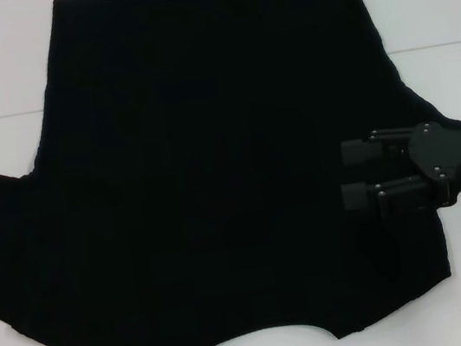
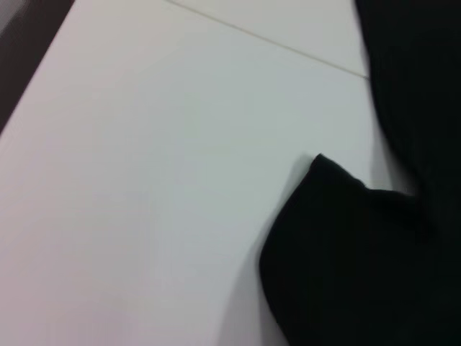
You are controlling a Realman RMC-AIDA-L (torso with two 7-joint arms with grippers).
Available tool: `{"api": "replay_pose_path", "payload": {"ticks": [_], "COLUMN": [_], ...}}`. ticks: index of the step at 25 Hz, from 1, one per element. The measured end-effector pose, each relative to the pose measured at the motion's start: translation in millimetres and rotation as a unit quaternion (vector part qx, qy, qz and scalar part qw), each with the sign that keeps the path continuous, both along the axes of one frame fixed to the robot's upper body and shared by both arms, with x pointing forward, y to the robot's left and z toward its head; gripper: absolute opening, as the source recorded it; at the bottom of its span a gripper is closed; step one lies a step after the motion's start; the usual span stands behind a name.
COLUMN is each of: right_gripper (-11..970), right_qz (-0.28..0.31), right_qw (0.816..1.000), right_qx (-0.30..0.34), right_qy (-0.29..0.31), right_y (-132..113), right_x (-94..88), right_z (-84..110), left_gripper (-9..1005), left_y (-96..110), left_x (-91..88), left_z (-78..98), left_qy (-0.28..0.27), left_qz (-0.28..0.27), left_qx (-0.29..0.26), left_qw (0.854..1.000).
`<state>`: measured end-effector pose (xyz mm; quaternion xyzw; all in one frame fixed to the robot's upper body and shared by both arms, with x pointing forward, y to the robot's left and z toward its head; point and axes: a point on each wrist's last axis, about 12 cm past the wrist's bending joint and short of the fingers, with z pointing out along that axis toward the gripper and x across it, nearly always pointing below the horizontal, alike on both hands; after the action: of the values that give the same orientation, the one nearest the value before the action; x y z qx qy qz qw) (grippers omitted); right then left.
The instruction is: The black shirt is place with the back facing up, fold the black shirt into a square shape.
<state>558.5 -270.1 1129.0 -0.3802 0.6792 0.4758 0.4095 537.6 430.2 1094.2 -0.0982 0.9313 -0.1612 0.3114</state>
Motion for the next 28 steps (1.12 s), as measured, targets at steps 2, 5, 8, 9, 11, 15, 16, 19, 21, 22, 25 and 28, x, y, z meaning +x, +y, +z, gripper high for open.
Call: {"api": "replay_pose_path", "payload": {"ticks": [2, 5, 8, 9, 11, 15, 16, 19, 21, 22, 25, 28], "right_gripper": [894, 895, 895, 895, 894, 895, 895, 895, 895, 894, 894, 894], "right_qz": [-0.001, -0.001, 0.0, 0.0, -0.001, -0.002, -0.002, -0.003, -0.003, -0.003, -0.003, -0.002], "right_qw": [1.0, 1.0, 1.0, 1.0, 1.0, 1.0, 1.0, 1.0, 1.0, 1.0, 1.0, 1.0], "right_qx": [0.0, 0.0, 0.0, 0.0, -0.001, -0.001, -0.001, -0.001, -0.002, -0.002, -0.002, 0.0], "right_qy": [0.0, -0.001, -0.001, -0.001, -0.001, -0.002, -0.002, -0.002, -0.002, -0.002, -0.002, -0.001], "right_y": [0, 0, 0, 0, 0, -1, -1, -2, -3, -3, -3, -2], "right_x": [0.4, 0.8, 0.9, 0.8, 0.3, -0.9, -1.1, -1.7, -2.0, -2.0, -2.1, -2.6], "right_z": [0.1, 0.4, 0.5, 0.4, -0.1, -1.2, -1.4, -2.0, -2.1, -2.1, -2.2, -2.1], "left_gripper": [2, 3, 3, 3, 3, 4, 4, 4, 4, 4, 4, 5], "left_y": [-2, -5, -8, -8, -10, -17, -21, -37, -56, -69, -114, -155], "left_x": [0.0, 0.7, 2.2, 2.3, 2.0, 3.5, 6.3, 17.5, 28.8, 34.7, 46.9, 50.7], "left_z": [0.4, 0.8, 1.7, 2.2, 3.2, 7.1, 9.4, 15.7, 20.3, 21.7, 22.0, 15.8], "left_qy": [-0.005, -0.007, -0.01, -0.012, -0.019, -0.038, -0.046, -0.067, -0.081, -0.086, -0.093, -0.076], "left_qz": [-0.004, -0.013, -0.018, -0.019, -0.024, -0.042, -0.051, -0.088, -0.128, -0.156, -0.24, -0.313], "left_qx": [-0.007, -0.013, -0.02, -0.024, -0.034, -0.057, -0.063, -0.082, -0.097, -0.106, -0.113, -0.098], "left_qw": [1.0, 1.0, 1.0, 0.999, 0.999, 0.997, 0.996, 0.99, 0.984, 0.978, 0.96, 0.941]}}
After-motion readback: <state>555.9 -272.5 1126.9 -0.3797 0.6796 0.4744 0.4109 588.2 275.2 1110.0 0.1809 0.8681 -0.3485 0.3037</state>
